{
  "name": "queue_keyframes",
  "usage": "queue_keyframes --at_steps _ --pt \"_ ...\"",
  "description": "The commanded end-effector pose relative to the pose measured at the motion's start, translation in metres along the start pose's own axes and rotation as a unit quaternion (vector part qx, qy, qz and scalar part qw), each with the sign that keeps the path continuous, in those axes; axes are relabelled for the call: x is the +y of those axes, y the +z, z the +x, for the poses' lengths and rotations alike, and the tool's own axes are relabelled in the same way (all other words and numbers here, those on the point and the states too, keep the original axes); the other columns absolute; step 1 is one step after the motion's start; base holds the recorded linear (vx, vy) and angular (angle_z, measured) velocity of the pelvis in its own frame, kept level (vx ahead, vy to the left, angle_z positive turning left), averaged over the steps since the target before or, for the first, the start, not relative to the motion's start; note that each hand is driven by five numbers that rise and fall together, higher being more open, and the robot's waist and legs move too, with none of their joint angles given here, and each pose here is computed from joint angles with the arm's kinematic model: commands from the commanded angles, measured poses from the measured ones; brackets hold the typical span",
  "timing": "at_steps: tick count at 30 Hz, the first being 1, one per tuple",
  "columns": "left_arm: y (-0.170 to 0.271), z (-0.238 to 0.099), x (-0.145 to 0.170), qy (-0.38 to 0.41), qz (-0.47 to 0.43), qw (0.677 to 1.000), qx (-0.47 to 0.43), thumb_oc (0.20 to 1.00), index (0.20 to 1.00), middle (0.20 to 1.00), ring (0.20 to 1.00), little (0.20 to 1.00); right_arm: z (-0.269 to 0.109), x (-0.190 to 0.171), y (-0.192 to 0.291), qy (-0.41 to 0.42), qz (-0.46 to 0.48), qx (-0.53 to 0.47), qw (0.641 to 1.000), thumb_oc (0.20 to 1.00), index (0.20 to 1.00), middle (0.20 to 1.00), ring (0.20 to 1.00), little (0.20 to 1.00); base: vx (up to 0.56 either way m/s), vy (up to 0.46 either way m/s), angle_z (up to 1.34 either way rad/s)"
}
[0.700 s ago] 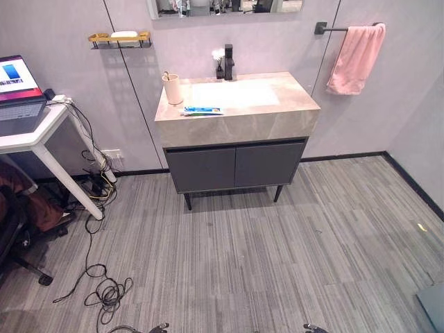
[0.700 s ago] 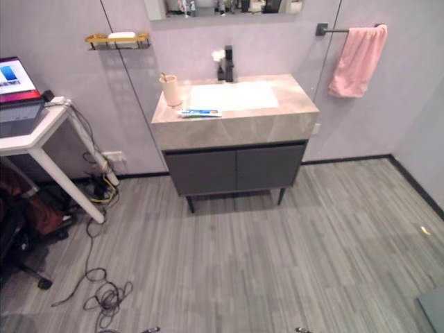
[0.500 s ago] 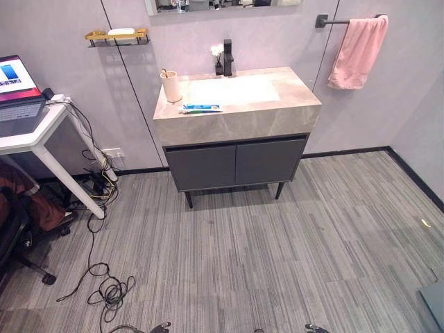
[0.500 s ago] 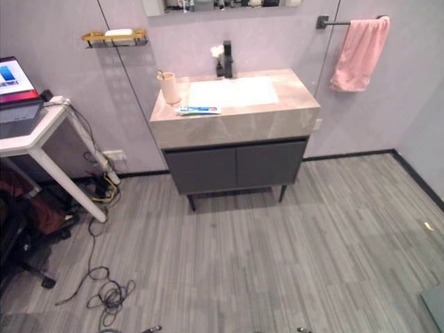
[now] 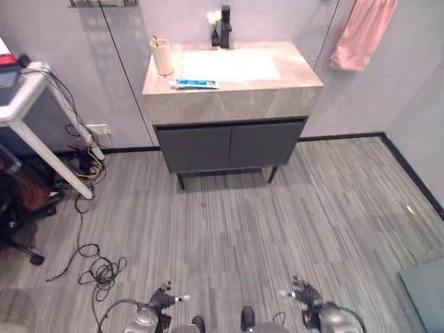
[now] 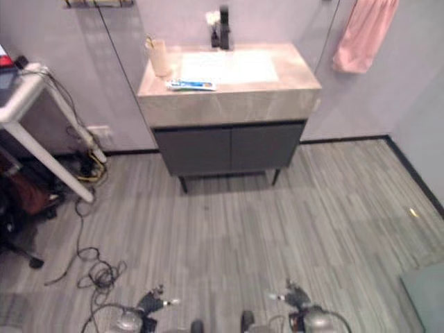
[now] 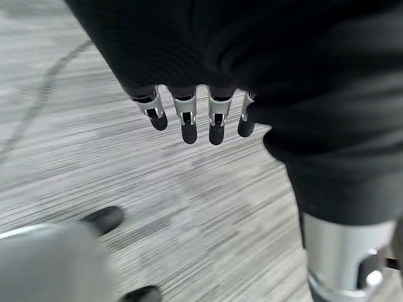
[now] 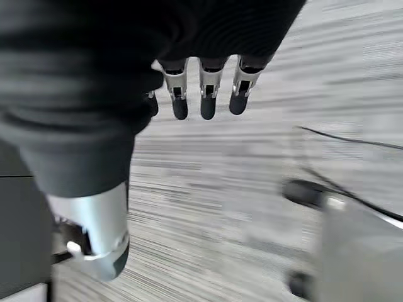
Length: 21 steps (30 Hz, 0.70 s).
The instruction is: Put brush and paste in cup on sink, flatten towel.
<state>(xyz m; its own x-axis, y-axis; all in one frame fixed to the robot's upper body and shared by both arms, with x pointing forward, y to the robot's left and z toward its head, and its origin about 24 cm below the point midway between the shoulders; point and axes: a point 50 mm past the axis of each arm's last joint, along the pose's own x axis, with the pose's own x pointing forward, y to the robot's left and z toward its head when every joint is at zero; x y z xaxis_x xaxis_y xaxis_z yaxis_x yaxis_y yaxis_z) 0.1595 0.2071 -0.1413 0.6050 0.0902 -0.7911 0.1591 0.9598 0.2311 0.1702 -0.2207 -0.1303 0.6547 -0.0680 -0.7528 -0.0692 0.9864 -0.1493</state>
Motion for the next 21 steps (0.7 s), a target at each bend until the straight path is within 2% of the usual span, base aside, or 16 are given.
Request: queue_keyframes --at_steps 1,6,21 --pt "0.001 0.0 0.008 0.039 -0.034 0.999 -0.012 1.0 1.0 1.0 1.0 1.0 -0.001 -0.005 0.003 -0.018 -0.001 -0.02 1.0 1.0 1.0 1.0 1.0 1.0 0.02 -0.036 0.03" --pt "0.011 0.001 0.01 0.058 -0.079 0.994 -0.043 1.0 1.0 1.0 1.0 1.0 -0.002 0.003 0.004 -0.018 0.039 -0.034 0.998 1.0 1.0 1.0 1.0 1.0 0.02 -0.012 0.02" --pt "0.02 0.001 0.011 0.063 -0.06 0.994 -0.066 1.0 1.0 1.0 1.0 1.0 0.006 0.022 0.025 0.007 0.051 -0.058 0.997 1.0 1.0 1.0 1.0 1.0 0.03 0.077 -0.03"
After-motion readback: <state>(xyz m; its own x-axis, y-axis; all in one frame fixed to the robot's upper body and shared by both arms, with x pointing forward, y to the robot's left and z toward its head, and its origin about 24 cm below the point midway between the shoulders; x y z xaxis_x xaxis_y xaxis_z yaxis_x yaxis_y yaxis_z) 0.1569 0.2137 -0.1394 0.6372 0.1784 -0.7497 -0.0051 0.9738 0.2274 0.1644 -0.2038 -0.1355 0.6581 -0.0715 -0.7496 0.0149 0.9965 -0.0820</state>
